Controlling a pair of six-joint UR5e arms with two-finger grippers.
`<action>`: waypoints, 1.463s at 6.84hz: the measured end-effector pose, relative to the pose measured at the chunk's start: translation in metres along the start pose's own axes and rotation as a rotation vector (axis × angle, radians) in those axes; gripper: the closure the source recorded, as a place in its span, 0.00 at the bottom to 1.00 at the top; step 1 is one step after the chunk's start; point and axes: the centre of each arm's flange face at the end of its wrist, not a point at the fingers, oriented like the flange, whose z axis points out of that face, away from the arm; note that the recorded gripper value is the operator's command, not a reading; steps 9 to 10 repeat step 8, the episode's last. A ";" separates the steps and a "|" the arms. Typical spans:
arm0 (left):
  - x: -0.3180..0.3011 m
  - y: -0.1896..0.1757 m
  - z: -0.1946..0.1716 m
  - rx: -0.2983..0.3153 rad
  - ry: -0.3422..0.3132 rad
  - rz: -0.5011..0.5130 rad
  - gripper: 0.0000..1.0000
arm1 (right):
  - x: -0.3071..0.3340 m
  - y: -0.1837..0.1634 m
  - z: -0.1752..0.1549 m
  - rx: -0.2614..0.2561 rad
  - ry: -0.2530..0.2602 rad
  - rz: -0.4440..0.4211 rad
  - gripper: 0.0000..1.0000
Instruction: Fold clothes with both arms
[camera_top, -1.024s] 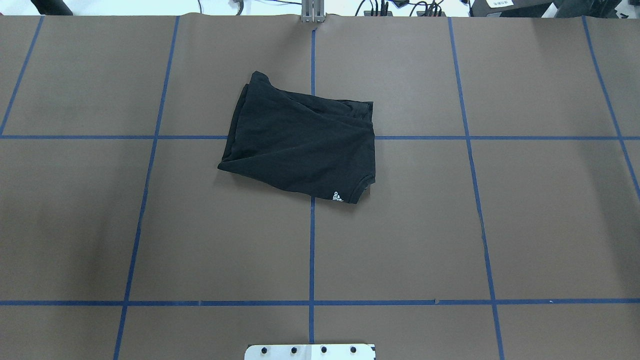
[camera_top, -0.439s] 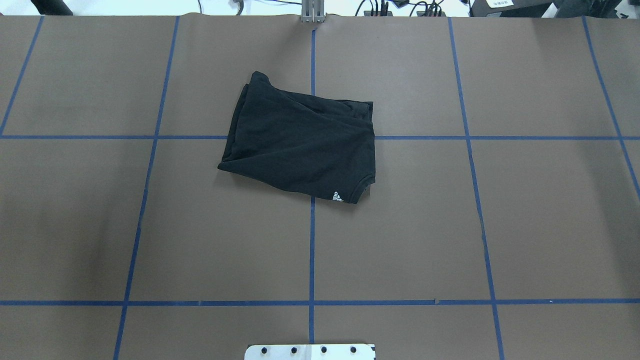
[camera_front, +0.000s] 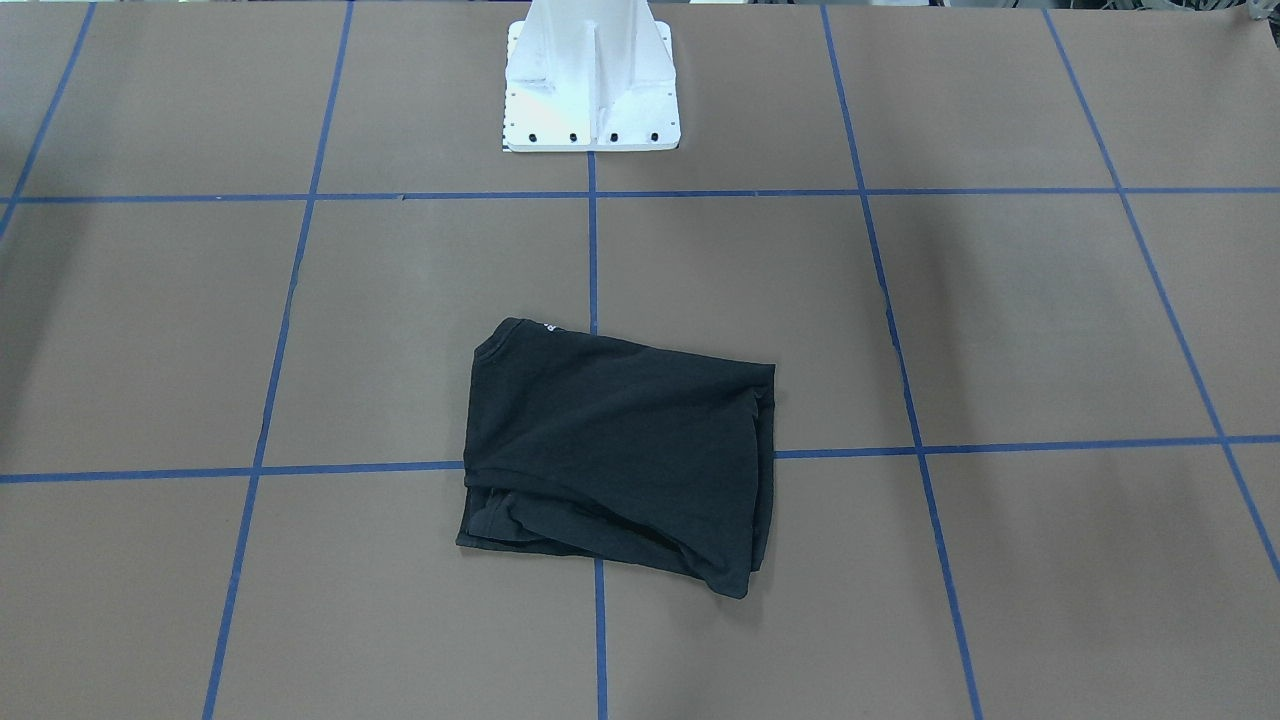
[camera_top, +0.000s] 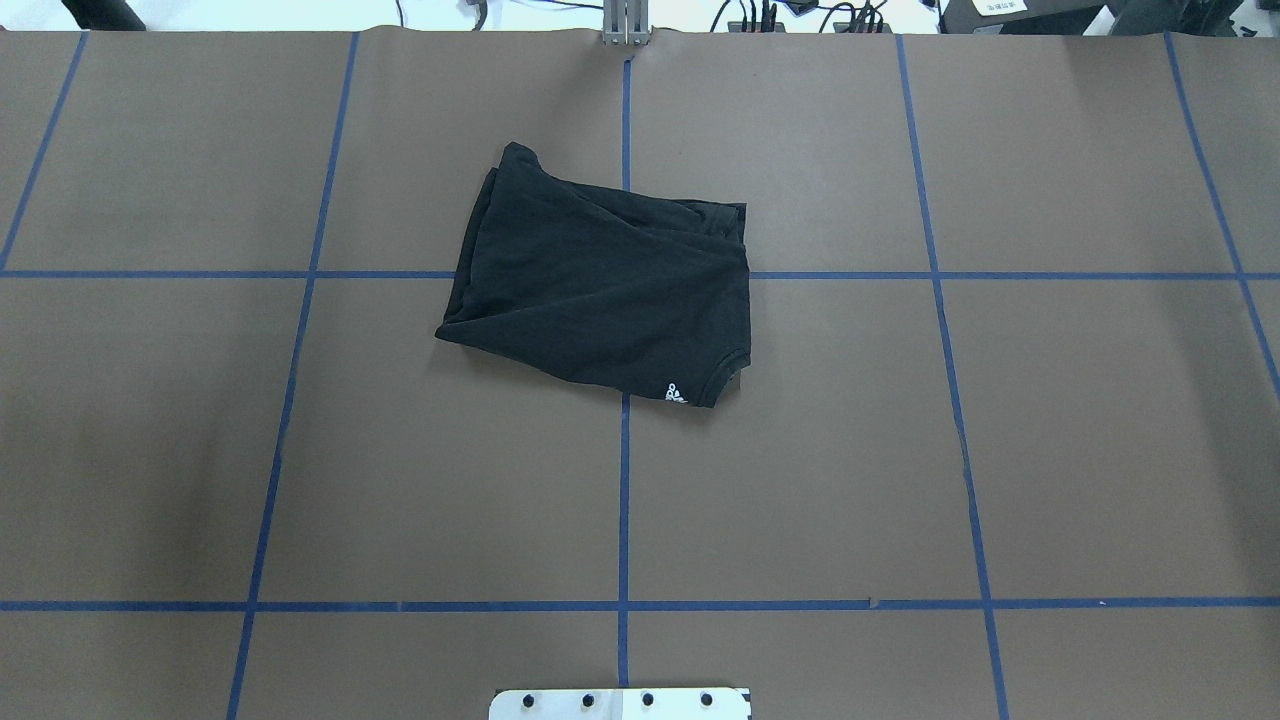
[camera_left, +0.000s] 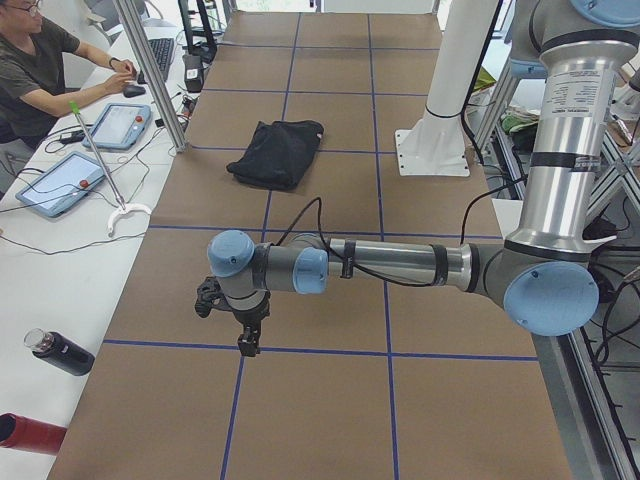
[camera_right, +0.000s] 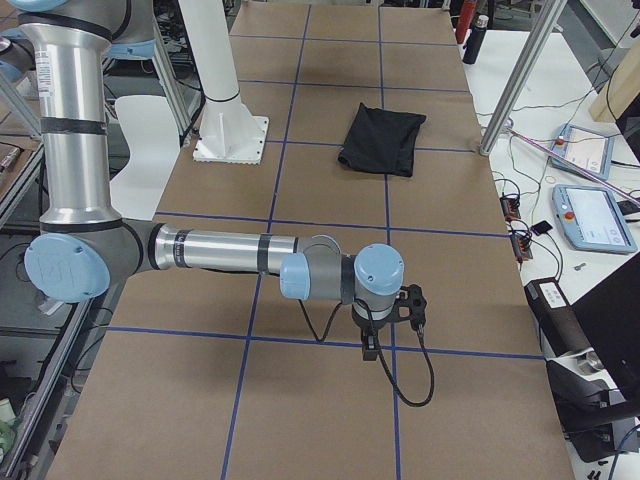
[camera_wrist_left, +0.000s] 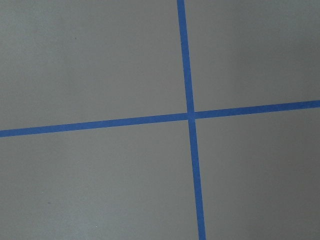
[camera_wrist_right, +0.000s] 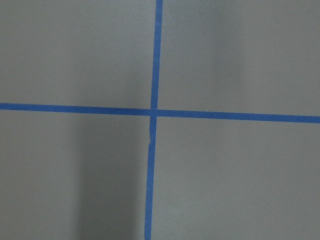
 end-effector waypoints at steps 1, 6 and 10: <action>0.000 0.000 0.000 0.000 0.000 0.000 0.00 | 0.000 0.000 0.000 0.000 0.000 0.000 0.00; 0.000 -0.002 -0.002 0.004 0.001 0.002 0.00 | 0.001 0.000 0.001 -0.002 0.000 0.001 0.00; 0.000 -0.002 -0.003 0.006 0.001 0.002 0.00 | 0.001 0.000 0.001 -0.002 0.000 0.001 0.00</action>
